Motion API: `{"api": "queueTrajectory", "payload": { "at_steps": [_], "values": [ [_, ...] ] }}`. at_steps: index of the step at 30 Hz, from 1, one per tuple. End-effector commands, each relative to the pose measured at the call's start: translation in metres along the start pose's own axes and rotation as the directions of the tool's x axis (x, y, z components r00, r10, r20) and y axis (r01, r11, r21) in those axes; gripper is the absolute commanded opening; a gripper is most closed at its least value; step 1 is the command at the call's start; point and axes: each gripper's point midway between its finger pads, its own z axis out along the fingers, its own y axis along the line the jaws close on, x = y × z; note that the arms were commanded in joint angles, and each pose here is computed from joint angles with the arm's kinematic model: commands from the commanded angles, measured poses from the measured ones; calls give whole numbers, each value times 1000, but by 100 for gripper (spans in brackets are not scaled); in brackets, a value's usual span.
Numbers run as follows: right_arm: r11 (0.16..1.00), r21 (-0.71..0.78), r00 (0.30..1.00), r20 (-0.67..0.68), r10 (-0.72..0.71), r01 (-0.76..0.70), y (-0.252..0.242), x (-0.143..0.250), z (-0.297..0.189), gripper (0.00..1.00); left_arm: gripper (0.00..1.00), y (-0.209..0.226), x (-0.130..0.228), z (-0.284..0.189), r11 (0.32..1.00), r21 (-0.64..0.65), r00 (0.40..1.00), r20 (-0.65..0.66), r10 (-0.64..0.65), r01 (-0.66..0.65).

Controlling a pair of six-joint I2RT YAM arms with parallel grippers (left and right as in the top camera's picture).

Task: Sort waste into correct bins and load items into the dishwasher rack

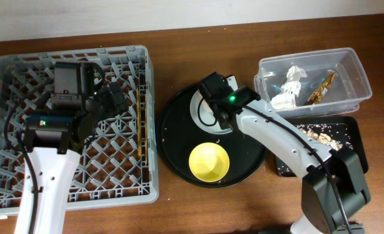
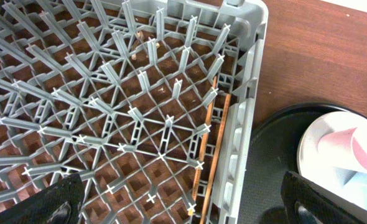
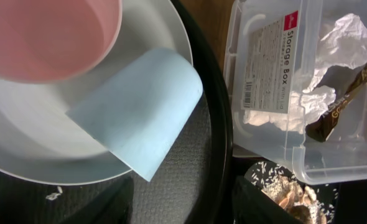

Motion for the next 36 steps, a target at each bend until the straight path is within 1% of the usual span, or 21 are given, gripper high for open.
{"api": "queueTrajectory", "payload": {
  "at_steps": [1,4,8,9,12,15,17,21,22,23,24,26,27,28,29,31,32,33,34,35,36],
  "values": [
    [1000,-14,1000,-10,-20,20,8,11,10,51,99,0,-5,-5,1000,5,1000,17,-3,3],
    [998,-47,999,-7,-43,42,18,18,21,51,99,0,-5,-5,1000,5,1000,18,-3,3],
    [998,-55,998,38,-41,43,21,7,23,50,99,0,-5,-5,1000,5,1000,17,-3,3],
    [998,-57,998,52,-34,37,23,3,25,47,99,0,-5,-5,1000,5,1000,17,-3,3],
    [997,68,998,47,-50,47,10,3,39,45,99,0,-5,-5,1000,5,1000,17,-3,3],
    [976,212,996,72,-54,38,-15,-3,34,33,99,0,-5,-5,1000,5,1000,17,-3,3],
    [973,229,994,98,-43,19,-21,-8,28,26,99,0,-5,-5,1000,5,1000,18,-3,3],
    [975,210,982,188,36,-76,-26,-30,29,26,99,0,-5,-5,1000,5,1000,18,-3,3],
    [976,196,979,195,61,-100,-29,-33,32,26,99,0,-5,-5,1000,5,1000,17,-3,3],
    [988,123,986,152,70,-90,-19,-25,36,24,99,0,-5,-5,1000,5,1000,17,-3,3],
    [990,45,985,116,125,-131,-10,-17,36,22,99,0,-5,-5,1000,5,1000,17,-3,3],
    [960,-57,953,114,280,-275,-10,-18,19,21,99,0,-5,-5,1000,5,1000,17,-3,3],
    [927,-179,930,107,352,-330,-6,-23,1,21,99,0,-5,-5,1000,5,1000,17,-3,3],
    [859,-293,884,80,460,-420,-8,-26,-22,22,99,0,-5,-5,1000,5,1000,17,-3,3],
    [776,-362,826,27,563,-517,-13,-26,-36,22,100,0,-5,-5,1000,5,1000,18,-3,3],
    [621,-477,747,-124,654,-622,-6,-29,-42,22,99,0,-5,-5,1000,5,1000,17,-3,3],
    [718,-469,832,-69,551,-515,-3,-26,-33,30,99,0,-5,-5,1000,5,1000,17,-3,3],
    [826,-460,933,-14,360,-325,7,-17,-25,42,99,0,-5,-5,1000,5,1000,17,-3,3],
    [849,-453,954,-18,299,-274,11,-10,-21,46,99,0,-5,-5,1000,5,1000,17,-3,3],
    [833,-442,940,-90,328,-333,15,1,-19,46,99,0,-5,-5,1000,5,1000,18,-3,3],
    [736,-428,850,-225,476,-525,23,10,-18,46,100,0,-5,-5,1000,5,1000,17,-3,3]
  ]
}}
